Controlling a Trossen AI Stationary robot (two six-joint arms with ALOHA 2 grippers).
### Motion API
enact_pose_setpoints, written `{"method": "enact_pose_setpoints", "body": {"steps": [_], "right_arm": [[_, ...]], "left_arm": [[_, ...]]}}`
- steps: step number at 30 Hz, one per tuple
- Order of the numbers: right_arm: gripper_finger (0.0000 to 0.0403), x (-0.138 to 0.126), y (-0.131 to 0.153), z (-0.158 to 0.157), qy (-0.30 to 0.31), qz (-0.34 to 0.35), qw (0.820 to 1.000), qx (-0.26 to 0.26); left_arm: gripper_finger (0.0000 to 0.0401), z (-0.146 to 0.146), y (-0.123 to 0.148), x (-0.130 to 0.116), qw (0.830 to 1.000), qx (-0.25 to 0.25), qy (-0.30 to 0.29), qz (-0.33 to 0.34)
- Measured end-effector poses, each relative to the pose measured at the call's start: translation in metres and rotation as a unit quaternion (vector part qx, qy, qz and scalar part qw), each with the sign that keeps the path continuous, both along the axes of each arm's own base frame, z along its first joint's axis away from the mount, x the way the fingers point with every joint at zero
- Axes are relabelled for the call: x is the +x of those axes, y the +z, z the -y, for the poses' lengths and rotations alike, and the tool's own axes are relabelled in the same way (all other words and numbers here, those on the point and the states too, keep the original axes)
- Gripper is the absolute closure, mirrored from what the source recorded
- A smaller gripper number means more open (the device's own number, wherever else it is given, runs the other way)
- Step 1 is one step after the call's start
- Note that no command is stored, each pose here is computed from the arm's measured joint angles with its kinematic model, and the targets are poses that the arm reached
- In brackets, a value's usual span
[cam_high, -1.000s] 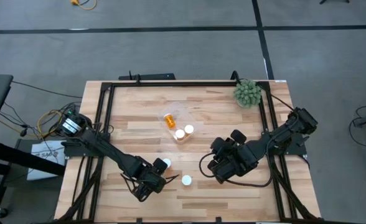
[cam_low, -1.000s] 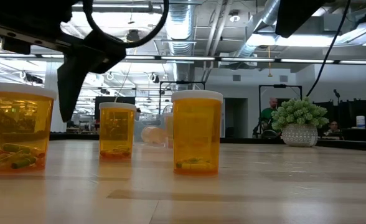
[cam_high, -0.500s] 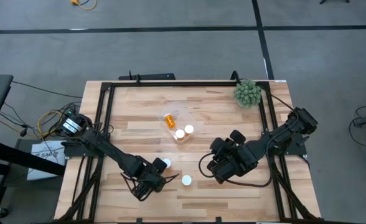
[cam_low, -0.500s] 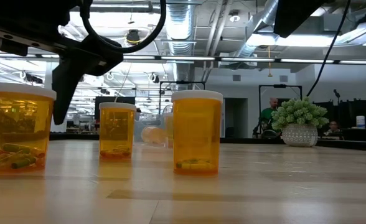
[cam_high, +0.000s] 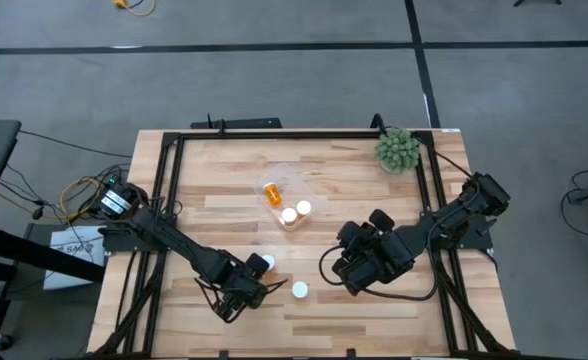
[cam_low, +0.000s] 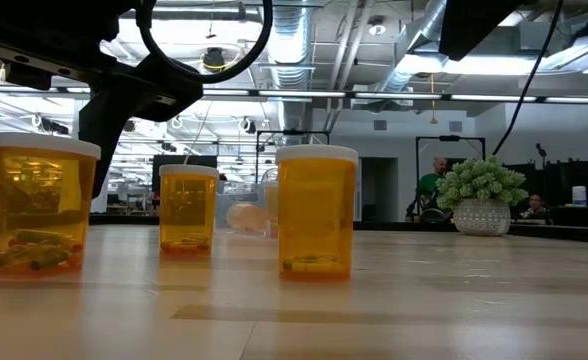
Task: Pick and place pill bottles into a basket
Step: Put the bottom left orange medicine bottle into the transparent bin
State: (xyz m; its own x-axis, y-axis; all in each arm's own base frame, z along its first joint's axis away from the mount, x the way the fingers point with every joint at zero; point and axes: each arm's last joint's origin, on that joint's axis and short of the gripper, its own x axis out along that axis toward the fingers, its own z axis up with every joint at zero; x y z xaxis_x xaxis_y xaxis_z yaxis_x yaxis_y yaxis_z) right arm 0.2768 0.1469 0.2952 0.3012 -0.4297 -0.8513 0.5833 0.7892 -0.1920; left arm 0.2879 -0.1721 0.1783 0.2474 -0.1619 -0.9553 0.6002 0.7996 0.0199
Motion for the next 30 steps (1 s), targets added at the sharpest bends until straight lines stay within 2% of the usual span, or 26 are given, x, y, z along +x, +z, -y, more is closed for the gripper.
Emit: {"method": "enact_pose_setpoints", "body": {"steps": [10,15,24,30], "right_arm": [[0.0248,0.001,0.000,-0.001,0.000,0.007,1.000,0.005],[0.0248,0.002,0.000,-0.001,0.000,0.013,1.000,0.009],[0.0248,0.004,0.000,-0.003,0.000,0.022,1.000,0.014],[0.0248,0.004,0.000,-0.002,0.004,0.020,1.000,0.012]], "left_arm": [[0.0197,-0.001,0.000,-0.002,1.000,0.000,0.005,-0.014],[0.0197,-0.002,0.004,-0.005,0.999,0.007,0.005,-0.042],[0.0197,-0.002,0.041,0.004,0.998,0.057,-0.021,-0.025],[0.0197,-0.012,0.069,0.010,0.995,0.093,-0.024,-0.031]]}}
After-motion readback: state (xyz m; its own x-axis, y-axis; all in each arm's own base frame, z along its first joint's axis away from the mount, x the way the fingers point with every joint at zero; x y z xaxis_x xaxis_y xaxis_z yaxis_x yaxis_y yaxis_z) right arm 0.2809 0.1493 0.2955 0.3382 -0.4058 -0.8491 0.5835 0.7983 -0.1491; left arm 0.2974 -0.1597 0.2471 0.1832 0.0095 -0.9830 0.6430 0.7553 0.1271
